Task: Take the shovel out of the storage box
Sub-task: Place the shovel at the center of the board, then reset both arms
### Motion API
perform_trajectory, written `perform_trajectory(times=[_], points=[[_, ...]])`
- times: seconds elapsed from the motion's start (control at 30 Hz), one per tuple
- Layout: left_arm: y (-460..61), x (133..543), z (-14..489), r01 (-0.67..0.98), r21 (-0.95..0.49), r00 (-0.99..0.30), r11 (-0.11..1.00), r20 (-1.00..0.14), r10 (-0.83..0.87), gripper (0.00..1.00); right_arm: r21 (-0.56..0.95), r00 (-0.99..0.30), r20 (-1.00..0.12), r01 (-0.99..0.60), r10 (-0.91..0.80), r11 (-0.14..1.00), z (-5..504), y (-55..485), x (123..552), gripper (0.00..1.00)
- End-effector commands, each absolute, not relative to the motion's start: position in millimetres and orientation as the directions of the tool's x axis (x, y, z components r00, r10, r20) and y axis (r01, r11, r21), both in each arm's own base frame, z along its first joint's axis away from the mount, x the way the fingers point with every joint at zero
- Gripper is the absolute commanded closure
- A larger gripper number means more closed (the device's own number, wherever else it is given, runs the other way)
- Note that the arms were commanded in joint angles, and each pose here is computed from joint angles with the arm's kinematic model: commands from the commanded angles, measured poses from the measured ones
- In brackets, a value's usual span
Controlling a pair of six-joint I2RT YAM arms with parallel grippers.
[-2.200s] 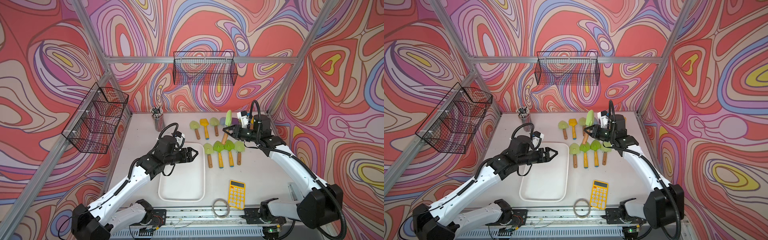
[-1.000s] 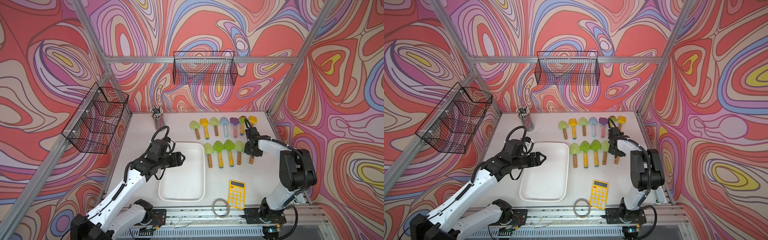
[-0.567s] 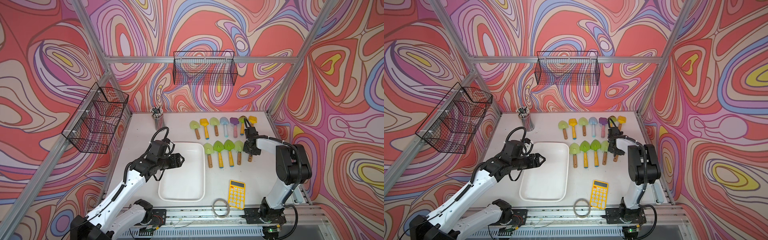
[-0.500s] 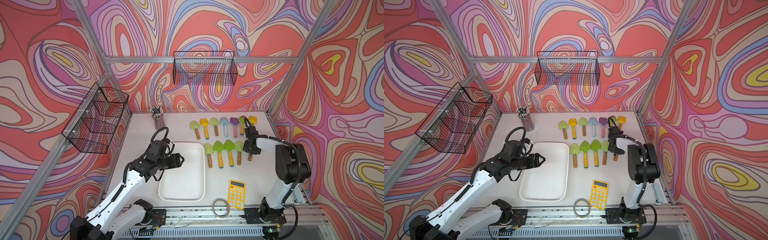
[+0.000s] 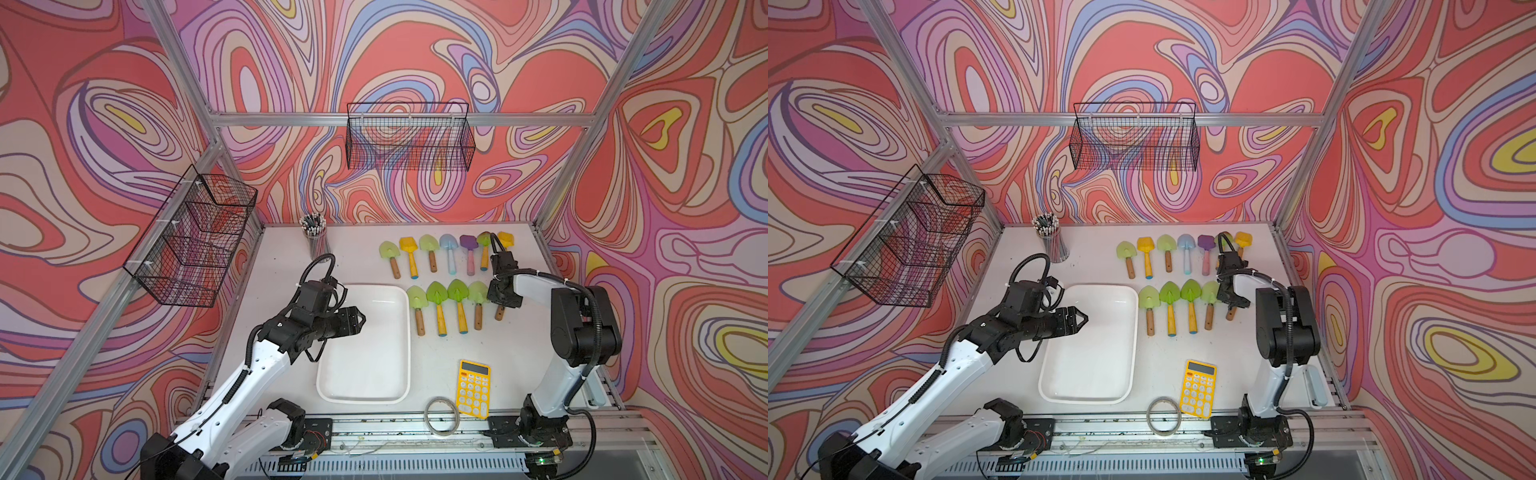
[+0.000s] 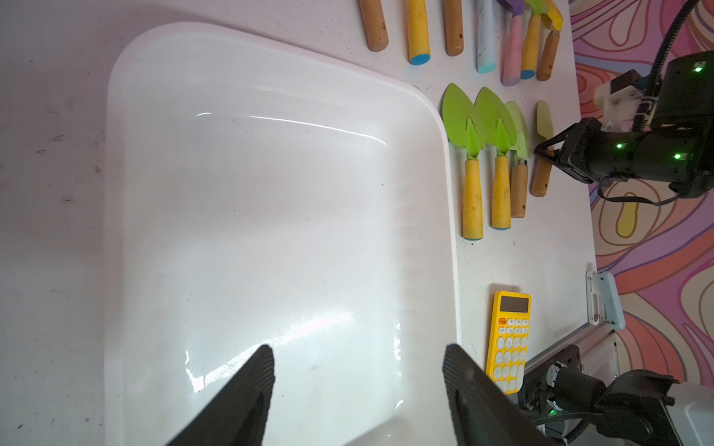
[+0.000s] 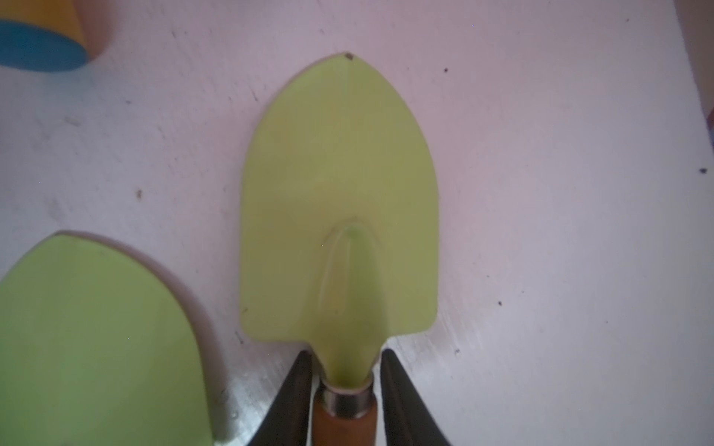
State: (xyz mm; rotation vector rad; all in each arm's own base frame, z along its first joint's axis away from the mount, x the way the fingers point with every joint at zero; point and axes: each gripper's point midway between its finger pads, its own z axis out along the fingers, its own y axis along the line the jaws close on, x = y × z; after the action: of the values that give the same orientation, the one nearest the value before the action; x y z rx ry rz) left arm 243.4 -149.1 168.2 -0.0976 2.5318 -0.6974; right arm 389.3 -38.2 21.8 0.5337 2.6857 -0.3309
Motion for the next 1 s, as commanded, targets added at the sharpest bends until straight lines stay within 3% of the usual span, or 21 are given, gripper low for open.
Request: perform_trajectory(times=[0.0,0.1,0.3,0.47,0.6,0.77,0.97], points=[[-137,242,158,0.033,-0.448,-0.876,0.893,-0.443,-0.190,0.27,-0.145,-0.880,-0.345,0.394,0.326,0.908,14,-34,372,0.64],[-126,246,158,-0.005,-0.419,-0.864,0.908,-0.455,-0.215,0.26,-0.119,-0.865,-0.373,0.402,0.334,0.908,29,-32,373,0.58],[-97,270,180,-0.094,-0.402,-0.795,0.911,-0.520,-0.312,0.20,0.045,-0.751,-0.562,0.390,0.346,0.920,106,-21,387,0.46],[-57,302,201,-0.223,-0.405,-0.686,0.887,-0.581,-0.438,0.07,0.110,-0.675,-0.658,0.353,0.334,0.929,150,-16,410,0.20],[-39,327,208,-0.265,-0.434,-0.627,0.861,-0.601,-0.496,0.00,0.165,-0.637,-0.693,0.318,0.339,0.934,167,-9,425,0.17],[5,337,209,-0.400,-0.239,-0.564,0.885,-0.696,-0.443,0.00,0.172,-0.564,-0.754,0.326,0.337,0.930,182,-15,424,0.14],[37,335,208,-0.433,-0.217,-0.431,0.875,-0.803,-0.412,0.00,0.221,-0.504,-0.786,0.310,0.357,0.925,176,-12,415,0.10]])
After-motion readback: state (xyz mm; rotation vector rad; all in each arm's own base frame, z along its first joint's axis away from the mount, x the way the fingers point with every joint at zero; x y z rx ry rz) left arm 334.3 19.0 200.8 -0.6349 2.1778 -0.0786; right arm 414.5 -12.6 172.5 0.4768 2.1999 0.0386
